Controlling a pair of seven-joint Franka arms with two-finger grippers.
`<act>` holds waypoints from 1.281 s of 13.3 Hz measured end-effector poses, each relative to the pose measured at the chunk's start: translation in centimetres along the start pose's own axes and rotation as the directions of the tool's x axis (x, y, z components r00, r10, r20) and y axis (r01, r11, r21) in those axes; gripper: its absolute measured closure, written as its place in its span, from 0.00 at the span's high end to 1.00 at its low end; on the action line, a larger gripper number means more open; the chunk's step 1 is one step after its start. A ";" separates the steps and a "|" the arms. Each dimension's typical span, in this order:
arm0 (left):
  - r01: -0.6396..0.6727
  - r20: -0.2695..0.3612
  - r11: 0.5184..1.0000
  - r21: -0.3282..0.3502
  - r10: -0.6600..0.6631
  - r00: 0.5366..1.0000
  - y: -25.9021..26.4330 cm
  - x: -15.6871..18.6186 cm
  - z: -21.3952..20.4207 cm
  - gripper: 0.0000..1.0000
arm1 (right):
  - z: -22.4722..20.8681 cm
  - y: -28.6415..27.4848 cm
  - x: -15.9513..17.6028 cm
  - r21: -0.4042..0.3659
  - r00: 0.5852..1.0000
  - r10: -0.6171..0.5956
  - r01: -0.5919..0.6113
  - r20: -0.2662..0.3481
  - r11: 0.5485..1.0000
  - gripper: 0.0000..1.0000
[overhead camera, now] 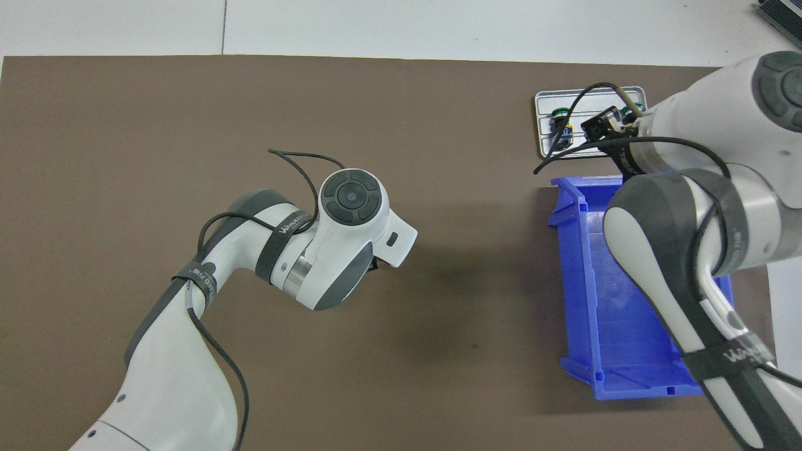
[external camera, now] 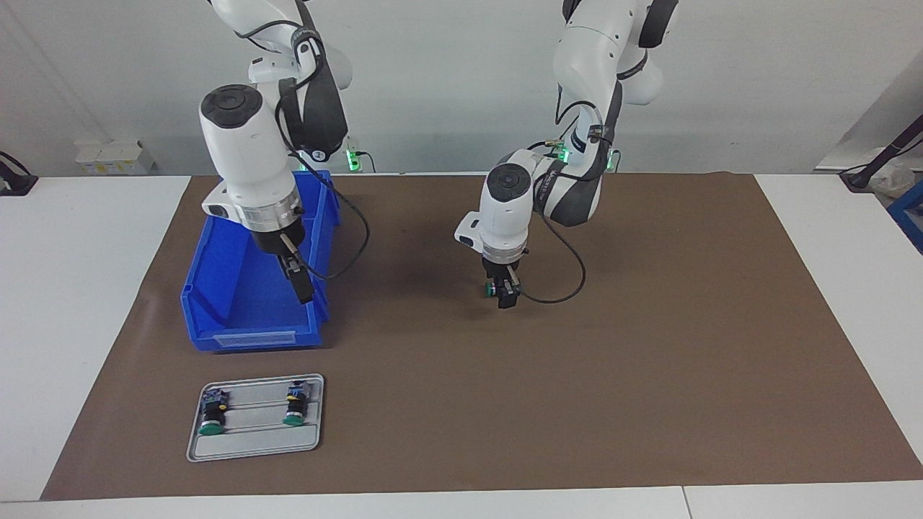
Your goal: Place and press button with both arms
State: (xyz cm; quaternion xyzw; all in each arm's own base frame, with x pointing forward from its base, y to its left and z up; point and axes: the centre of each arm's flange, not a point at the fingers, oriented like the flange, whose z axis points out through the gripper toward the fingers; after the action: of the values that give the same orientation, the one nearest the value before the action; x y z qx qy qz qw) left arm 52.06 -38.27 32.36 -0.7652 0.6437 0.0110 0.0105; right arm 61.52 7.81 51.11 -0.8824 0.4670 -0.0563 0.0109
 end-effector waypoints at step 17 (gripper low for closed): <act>-0.043 -0.020 0.999 0.028 0.043 0.999 2.9 0.1 3.4 0.73 | -12.6 7.9 3.9 -0.013 0.631 -0.771 0.774 0.080 0.633 1.00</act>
State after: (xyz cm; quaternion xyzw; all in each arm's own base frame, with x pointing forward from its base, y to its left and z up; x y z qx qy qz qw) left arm 49.22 -38.79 28.93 -0.7509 0.6602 -0.0055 0.0143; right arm 55.78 0.54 63.40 -0.9987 0.0449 -0.0151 -0.0189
